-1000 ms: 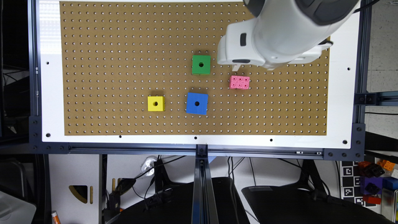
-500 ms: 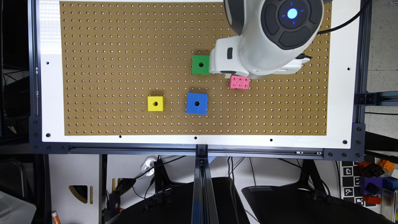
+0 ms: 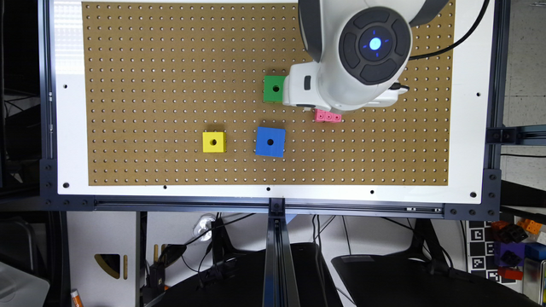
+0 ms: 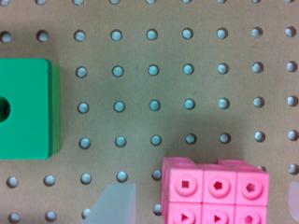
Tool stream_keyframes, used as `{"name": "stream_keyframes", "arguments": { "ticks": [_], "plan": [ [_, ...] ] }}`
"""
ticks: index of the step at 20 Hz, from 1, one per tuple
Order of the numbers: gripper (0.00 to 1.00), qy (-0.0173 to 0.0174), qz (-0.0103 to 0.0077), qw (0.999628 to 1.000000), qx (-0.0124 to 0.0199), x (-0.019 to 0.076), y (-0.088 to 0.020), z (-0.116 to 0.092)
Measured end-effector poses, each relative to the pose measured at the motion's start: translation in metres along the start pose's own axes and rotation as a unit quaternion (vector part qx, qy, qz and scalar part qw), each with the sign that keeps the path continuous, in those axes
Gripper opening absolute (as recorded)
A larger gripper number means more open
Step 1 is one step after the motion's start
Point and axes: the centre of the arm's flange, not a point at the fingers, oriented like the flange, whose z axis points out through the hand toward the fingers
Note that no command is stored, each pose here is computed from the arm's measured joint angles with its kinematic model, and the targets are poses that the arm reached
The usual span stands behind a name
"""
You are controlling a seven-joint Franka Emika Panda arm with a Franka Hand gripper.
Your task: Pick up pink block.
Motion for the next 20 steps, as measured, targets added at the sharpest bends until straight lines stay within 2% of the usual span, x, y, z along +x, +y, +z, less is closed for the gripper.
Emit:
{"name": "stream_keyframes", "arguments": {
  "ticks": [4, 6, 7, 8, 10, 12, 14, 15, 16, 19, 20],
  "plan": [
    [1.00, 0.0022, -0.0021, 0.999984, 0.0048, 0.0000, -0.006, -0.003],
    [1.00, 0.0020, -0.0023, 0.999981, 0.0053, 0.0001, -0.007, -0.003],
    [1.00, 0.0008, -0.0022, 0.999989, 0.0041, -0.0001, -0.007, -0.001],
    [1.00, -0.0021, -0.0021, 0.999994, 0.0018, -0.0005, -0.006, 0.005],
    [1.00, -0.0058, -0.0021, 0.999978, 0.0027, -0.0004, -0.005, 0.022],
    [1.00, -0.0085, -0.0020, 0.999943, 0.0061, 0.0007, -0.007, 0.035],
    [1.00, -0.0100, -0.0020, 0.999911, 0.0085, 0.0036, -0.014, 0.039],
    [1.00, -0.0102, -0.0029, 0.999887, 0.0106, 0.0037, -0.018, 0.040],
    [1.00, -0.0106, -0.0043, 0.999846, 0.0133, 0.0020, -0.024, 0.040],
    [1.00, -0.0111, -0.0070, 0.999780, 0.0164, -0.0031, -0.035, 0.041],
    [1.00, -0.0110, -0.0073, 0.999776, 0.0165, -0.0035, -0.035, 0.040]
  ]
}}
